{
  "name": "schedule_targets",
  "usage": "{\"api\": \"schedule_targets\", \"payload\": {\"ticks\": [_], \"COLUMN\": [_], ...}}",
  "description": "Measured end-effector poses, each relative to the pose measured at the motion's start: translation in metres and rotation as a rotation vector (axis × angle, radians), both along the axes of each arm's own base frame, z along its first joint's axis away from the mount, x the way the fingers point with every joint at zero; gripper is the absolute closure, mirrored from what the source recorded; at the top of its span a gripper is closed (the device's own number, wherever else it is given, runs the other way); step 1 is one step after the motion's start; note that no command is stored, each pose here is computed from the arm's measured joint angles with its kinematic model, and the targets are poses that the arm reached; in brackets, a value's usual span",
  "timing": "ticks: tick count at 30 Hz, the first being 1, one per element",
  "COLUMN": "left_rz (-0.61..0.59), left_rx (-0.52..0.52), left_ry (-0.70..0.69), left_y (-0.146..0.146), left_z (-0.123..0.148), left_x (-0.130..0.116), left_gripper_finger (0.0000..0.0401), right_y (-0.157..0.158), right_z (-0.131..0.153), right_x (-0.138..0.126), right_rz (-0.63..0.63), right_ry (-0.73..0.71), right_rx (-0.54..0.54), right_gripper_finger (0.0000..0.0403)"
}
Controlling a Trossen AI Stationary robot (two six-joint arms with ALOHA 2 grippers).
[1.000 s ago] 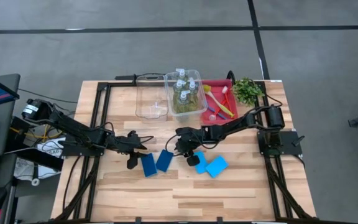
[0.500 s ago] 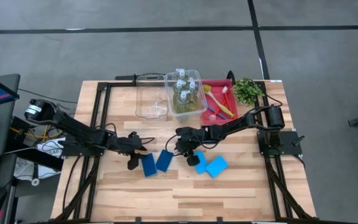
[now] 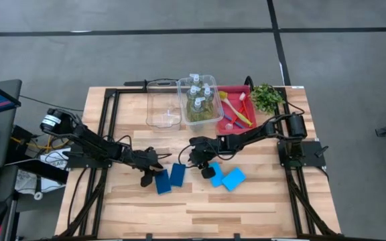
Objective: Pick & Place Kitchen Sink Supplies
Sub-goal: Put the blue sponge into the left transparent bin
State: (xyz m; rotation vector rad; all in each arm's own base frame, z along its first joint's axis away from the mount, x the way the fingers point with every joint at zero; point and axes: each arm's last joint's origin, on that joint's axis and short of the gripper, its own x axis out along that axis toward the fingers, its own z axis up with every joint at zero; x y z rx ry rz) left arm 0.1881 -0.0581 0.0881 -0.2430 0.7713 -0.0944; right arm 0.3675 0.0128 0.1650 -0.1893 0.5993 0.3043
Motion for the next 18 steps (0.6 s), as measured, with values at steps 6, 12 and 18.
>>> {"api": "schedule_targets", "payload": {"ticks": [6, 12, 18], "left_rz": [-0.062, -0.144, -0.186], "left_rx": [0.043, 0.125, 0.157], "left_ry": [-0.010, -0.037, -0.104], "left_y": [-0.0003, -0.0001, -0.0013], "left_z": [0.0008, 0.0008, 0.0044], "left_x": [-0.0006, -0.0008, 0.0022], "left_gripper_finger": [0.0293, 0.0382, 0.0390], "right_y": [-0.0001, 0.0000, 0.0000], "right_z": [0.0000, 0.0000, 0.0000], "right_x": [0.0000, 0.0000, 0.0000], "right_rz": [0.000, 0.000, 0.000], "right_ry": [0.000, 0.000, 0.000], "right_rx": [0.000, 0.000, 0.000], "right_gripper_finger": [0.0280, 0.0280, 0.0280]}}
